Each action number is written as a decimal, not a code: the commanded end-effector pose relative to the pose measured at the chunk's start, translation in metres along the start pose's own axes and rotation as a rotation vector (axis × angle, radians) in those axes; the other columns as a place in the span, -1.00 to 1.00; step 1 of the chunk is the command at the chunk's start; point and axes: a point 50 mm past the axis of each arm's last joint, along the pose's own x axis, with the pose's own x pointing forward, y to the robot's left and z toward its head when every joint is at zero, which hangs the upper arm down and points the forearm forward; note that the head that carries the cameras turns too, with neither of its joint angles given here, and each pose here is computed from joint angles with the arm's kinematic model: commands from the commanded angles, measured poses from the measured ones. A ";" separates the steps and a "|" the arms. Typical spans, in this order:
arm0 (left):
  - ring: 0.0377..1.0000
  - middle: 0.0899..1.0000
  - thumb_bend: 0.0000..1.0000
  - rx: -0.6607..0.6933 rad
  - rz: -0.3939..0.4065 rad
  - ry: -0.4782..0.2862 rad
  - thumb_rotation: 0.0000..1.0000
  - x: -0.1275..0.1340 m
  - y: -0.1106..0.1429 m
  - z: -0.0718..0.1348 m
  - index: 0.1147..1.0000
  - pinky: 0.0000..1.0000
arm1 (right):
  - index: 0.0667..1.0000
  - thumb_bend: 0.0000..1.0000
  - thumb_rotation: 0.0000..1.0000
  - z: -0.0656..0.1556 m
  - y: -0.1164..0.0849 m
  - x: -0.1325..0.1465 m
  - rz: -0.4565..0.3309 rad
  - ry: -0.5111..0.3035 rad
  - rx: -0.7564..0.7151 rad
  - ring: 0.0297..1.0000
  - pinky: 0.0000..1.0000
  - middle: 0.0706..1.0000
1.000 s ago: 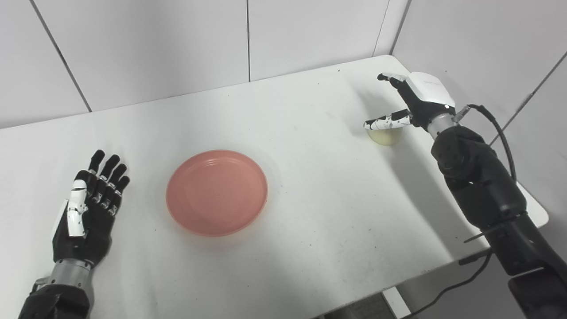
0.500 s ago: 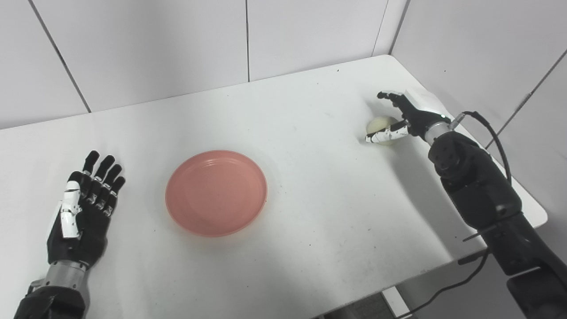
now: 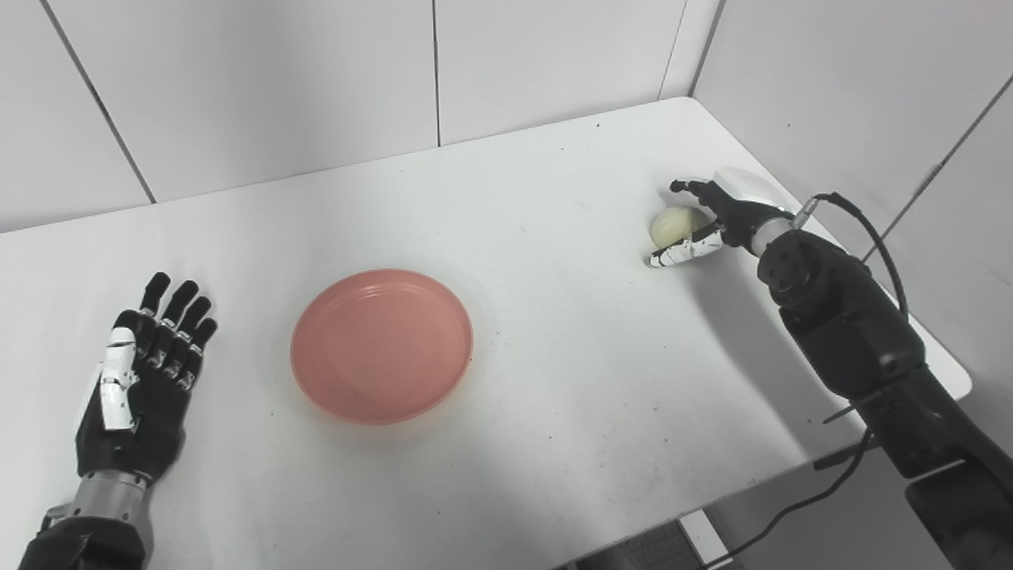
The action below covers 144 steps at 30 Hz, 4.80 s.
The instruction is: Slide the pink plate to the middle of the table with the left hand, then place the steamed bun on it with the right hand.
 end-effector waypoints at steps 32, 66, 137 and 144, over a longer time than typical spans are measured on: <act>0.95 0.93 -0.19 -0.025 0.046 0.102 1.00 -0.013 0.005 -0.016 0.99 1.00 | -0.09 0.01 -0.74 -0.010 -0.019 0.028 -0.169 -0.110 0.027 -0.01 -0.06 0.03; 1.00 0.97 -0.29 0.012 0.044 0.170 1.00 0.002 -0.090 -0.046 1.00 1.00 | -0.10 0.00 -0.77 0.176 -0.084 -0.045 -0.134 -0.647 -0.064 -0.17 -0.28 -0.07; 0.97 0.98 -0.26 0.050 0.038 0.171 1.00 0.019 -0.107 -0.043 1.00 0.97 | 0.71 0.71 -0.02 0.290 0.069 -0.073 0.271 -0.838 -0.427 0.73 0.55 0.80; 0.97 0.98 -0.26 0.034 0.037 0.168 1.00 0.019 -0.106 -0.043 1.00 0.97 | 0.74 0.78 0.07 0.292 0.060 -0.081 0.252 -0.848 -0.439 0.80 0.66 0.86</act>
